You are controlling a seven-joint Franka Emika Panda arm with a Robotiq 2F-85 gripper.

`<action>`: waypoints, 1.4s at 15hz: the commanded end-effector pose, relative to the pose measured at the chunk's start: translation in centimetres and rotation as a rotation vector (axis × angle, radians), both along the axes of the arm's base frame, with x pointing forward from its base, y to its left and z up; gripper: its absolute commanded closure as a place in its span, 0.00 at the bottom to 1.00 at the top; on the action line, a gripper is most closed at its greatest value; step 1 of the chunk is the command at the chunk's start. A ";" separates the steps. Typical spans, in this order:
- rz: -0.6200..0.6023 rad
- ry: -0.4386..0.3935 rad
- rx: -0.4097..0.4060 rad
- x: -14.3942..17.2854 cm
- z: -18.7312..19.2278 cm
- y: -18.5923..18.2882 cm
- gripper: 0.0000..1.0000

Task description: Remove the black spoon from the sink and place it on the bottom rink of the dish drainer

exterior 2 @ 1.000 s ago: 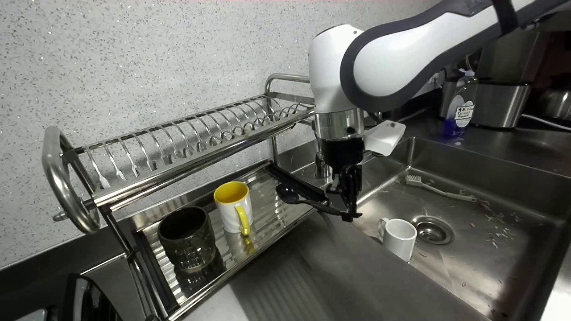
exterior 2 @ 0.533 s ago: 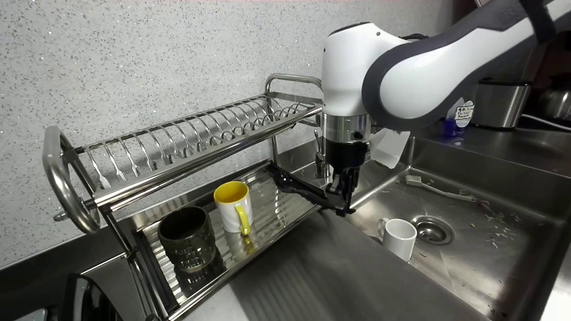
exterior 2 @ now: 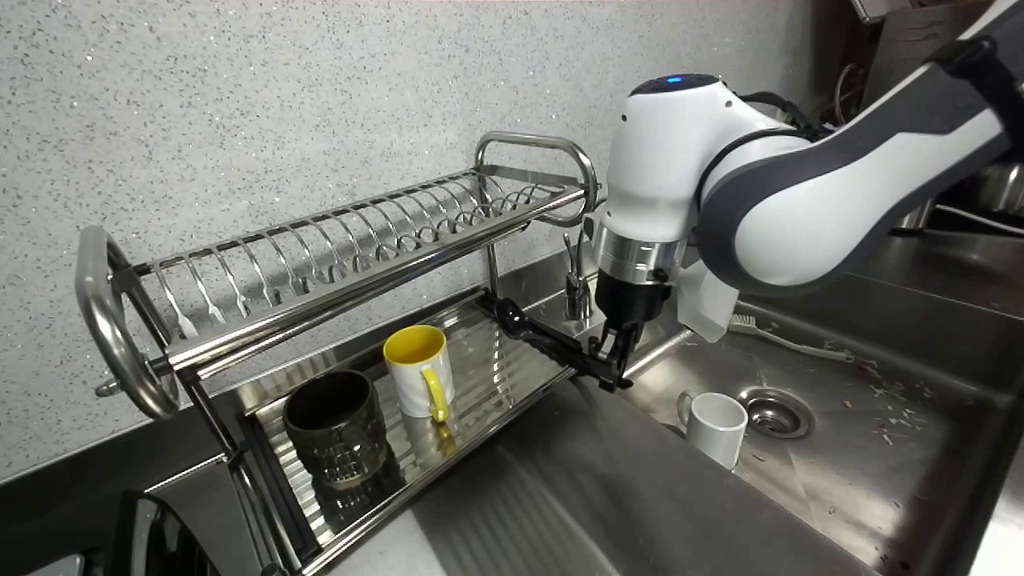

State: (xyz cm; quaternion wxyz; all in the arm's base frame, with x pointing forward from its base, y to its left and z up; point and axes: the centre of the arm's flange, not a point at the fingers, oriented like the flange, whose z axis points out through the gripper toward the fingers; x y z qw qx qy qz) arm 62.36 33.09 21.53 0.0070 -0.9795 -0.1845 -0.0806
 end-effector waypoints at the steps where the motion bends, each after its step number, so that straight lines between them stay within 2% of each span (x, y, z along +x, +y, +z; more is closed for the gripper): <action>1: -0.024 -0.070 -0.005 -2.2 1.5 -1.0 0.94; 11: -0.060 -0.073 -0.019 3.6 1.7 -0.6 0.94; 15: -0.061 -0.059 -0.030 4.9 0.0 0.0 0.94; 21: -0.063 -0.015 -0.045 5.2 -2.2 0.4 0.94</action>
